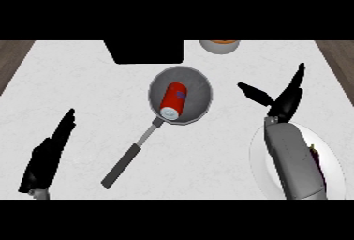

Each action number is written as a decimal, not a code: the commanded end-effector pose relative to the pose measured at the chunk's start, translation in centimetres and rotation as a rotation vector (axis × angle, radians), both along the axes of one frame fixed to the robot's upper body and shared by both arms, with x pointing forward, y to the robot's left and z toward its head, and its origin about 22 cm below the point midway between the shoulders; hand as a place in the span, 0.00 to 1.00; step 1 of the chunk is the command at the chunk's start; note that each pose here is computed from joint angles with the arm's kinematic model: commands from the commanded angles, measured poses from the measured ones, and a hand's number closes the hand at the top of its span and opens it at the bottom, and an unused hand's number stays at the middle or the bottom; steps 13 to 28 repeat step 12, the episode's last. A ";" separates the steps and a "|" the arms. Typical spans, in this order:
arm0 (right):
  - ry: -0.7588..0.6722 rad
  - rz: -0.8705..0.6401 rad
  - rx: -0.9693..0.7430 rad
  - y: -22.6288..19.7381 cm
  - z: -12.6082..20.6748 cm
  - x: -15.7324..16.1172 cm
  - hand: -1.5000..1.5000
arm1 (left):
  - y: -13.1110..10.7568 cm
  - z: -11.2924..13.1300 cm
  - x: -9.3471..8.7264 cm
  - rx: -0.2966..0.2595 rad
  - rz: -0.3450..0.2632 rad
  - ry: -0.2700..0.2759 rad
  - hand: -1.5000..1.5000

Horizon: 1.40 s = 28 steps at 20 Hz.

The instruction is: Pick the can from the plate and place it in the pan

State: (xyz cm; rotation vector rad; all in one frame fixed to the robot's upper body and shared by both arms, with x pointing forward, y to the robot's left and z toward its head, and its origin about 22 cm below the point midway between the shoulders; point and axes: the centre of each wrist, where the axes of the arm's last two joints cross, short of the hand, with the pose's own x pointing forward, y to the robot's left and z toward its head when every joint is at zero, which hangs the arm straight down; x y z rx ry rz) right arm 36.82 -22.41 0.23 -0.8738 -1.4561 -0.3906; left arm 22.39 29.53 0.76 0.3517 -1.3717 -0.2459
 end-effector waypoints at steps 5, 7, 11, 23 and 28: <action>0.017 0.015 -0.033 -6.3 0.6 -8.6 0.00 | -1.2 0.5 -0.5 -0.022 -0.006 0.003 0.50; 0.006 0.000 -0.062 -8.4 0.7 -10.3 0.00 | -1.1 0.7 -0.8 -0.006 -0.007 -0.010 0.50; 0.001 0.038 -0.034 -9.8 2.8 -15.0 0.00 | 0.4 0.2 -0.5 -0.008 -0.011 -0.007 0.50; 0.006 0.031 -0.031 -10.1 2.5 -13.7 0.00 | 0.0 1.3 -0.7 -0.005 -0.024 -0.015 0.50; 0.006 0.031 -0.031 -10.1 2.5 -13.7 0.00 | 0.0 1.3 -0.7 -0.005 -0.024 -0.015 0.50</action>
